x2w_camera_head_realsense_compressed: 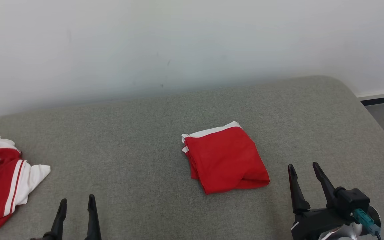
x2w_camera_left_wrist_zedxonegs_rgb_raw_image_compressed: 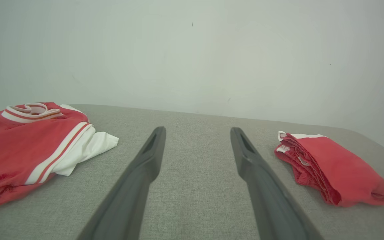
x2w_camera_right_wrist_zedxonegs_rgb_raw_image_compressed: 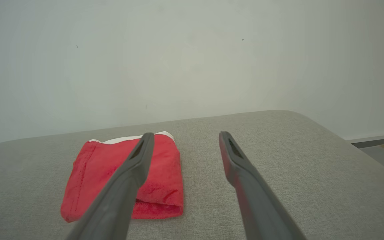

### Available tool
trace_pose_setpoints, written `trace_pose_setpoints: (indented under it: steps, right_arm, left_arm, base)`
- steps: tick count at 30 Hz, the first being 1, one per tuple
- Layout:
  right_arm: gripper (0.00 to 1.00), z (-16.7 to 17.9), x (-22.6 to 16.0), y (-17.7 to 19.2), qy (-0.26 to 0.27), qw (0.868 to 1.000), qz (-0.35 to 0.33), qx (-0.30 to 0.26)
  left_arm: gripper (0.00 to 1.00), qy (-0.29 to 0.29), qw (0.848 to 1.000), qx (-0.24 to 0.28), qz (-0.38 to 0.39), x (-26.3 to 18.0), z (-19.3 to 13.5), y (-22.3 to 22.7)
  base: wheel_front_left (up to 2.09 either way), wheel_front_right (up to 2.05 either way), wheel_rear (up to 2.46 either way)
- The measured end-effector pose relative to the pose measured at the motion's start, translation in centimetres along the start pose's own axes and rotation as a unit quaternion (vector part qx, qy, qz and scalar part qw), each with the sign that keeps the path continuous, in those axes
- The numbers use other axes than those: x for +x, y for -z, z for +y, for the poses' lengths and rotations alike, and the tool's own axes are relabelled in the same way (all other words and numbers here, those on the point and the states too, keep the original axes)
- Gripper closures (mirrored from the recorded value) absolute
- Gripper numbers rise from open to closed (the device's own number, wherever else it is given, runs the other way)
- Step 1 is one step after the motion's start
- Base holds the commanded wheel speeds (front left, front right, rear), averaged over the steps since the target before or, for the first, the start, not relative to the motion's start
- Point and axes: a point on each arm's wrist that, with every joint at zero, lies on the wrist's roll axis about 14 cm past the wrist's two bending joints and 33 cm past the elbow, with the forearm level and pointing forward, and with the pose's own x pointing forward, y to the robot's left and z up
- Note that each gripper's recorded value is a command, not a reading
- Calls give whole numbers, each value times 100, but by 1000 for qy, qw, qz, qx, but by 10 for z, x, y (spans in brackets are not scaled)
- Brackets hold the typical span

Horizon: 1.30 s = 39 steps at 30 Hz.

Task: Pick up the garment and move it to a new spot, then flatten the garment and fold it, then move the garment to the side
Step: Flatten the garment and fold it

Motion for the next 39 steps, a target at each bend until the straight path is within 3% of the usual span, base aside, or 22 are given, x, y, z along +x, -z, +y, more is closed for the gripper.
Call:
trace_pose_setpoints:
  steps: [19,39]
  right_arm:
    - [0,14,-21,26,-25,999,31,7]
    - [0,18,-22,27,-24,999,31,20]
  left_arm:
    - [0,-40,999,17,24,-33,31,11]
    - [0,-32,999,20,32,-32,22,16]
  base:
    - [0,0,0]
    - [0,0,0]
